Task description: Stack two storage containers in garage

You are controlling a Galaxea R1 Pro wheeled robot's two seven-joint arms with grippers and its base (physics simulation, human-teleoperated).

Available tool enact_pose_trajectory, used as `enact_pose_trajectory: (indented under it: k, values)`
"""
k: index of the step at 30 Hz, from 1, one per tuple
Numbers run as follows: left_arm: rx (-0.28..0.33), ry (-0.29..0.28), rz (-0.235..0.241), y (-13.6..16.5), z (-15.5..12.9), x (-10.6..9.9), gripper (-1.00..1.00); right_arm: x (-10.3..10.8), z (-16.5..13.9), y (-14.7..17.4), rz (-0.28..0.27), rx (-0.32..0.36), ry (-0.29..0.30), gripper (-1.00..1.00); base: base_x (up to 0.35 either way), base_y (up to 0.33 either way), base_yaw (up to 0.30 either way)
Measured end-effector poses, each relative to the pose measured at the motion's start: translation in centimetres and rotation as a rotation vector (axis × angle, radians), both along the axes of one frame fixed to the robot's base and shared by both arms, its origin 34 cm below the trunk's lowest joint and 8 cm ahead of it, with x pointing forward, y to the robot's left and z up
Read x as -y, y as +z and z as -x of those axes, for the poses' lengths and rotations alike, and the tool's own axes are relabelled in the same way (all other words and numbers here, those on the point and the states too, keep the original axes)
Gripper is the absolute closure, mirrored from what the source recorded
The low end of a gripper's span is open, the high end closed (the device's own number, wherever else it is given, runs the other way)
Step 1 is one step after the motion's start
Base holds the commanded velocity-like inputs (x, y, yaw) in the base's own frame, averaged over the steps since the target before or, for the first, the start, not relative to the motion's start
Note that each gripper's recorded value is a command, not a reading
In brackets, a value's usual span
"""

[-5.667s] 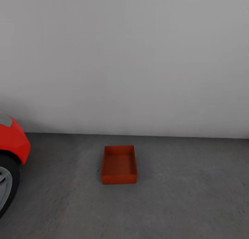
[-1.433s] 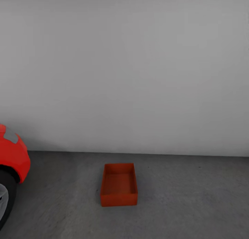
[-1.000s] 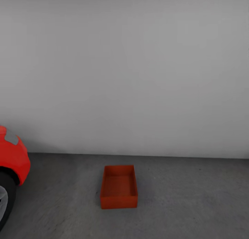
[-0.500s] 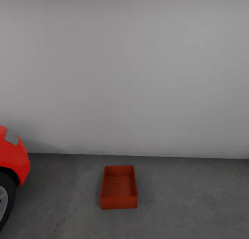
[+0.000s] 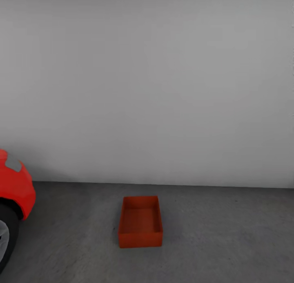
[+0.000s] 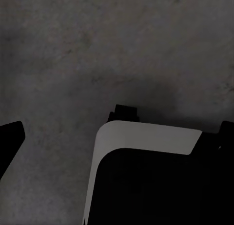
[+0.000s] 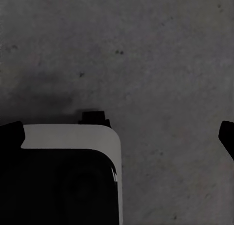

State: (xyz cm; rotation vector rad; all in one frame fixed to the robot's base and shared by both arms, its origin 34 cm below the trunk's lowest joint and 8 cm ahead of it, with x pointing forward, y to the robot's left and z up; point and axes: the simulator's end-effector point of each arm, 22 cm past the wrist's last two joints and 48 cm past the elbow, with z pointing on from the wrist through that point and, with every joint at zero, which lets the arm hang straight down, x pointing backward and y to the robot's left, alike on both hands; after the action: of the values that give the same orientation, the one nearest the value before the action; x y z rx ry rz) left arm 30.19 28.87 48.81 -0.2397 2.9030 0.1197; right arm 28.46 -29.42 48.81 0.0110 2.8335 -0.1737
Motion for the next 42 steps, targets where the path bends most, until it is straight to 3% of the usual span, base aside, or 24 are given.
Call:
enact_pose_trajectory:
  k: [42]
  values:
    - [0.008, 0.0, 0.0, 0.14, -0.31, 0.01, -1.0, 0.12, -0.22, 0.1, -0.001, 0.006, 0.001, -1.0, 0.0, 0.0, -0.275]
